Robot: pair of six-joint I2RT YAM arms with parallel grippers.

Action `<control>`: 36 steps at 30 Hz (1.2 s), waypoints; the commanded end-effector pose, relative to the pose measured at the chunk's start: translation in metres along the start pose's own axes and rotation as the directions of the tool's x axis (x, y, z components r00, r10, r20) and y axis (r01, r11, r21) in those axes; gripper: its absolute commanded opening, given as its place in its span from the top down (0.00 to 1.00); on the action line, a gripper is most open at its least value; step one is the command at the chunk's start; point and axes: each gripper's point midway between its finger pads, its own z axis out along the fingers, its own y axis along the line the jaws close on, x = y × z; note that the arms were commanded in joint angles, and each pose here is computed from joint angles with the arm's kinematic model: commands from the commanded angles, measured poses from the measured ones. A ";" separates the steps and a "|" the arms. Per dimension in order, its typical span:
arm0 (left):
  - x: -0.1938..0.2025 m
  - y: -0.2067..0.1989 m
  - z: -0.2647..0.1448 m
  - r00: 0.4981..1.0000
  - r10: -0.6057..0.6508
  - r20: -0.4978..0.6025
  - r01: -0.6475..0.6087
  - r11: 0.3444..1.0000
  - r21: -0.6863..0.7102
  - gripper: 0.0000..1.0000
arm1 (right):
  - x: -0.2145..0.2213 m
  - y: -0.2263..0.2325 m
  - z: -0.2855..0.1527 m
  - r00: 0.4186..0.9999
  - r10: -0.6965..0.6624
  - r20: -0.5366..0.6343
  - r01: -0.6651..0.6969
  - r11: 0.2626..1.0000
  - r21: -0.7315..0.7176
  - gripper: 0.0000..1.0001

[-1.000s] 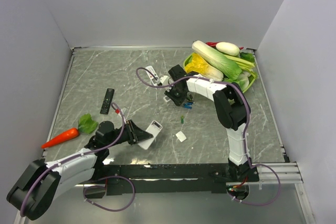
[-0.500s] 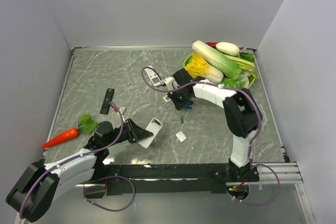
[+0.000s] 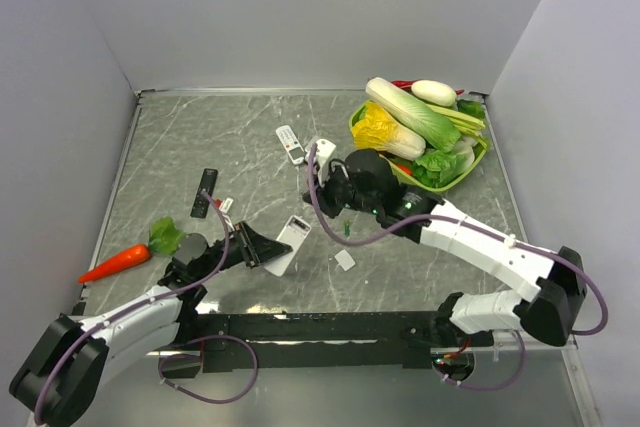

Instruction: Load the batteries into the remote control

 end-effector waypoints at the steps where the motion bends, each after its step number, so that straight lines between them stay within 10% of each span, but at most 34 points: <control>1: 0.010 -0.003 -0.012 1.000 0.025 0.011 -0.026 0.998 0.064 0.98 | -0.030 0.029 -0.010 0.990 0.017 0.140 -0.011 0.999 -0.038 1.00; 36: -0.001 -0.021 -0.017 0.995 0.050 0.083 -0.060 0.990 0.125 0.98 | 0.005 0.058 0.011 0.997 -0.008 0.072 0.011 0.999 -0.040 1.00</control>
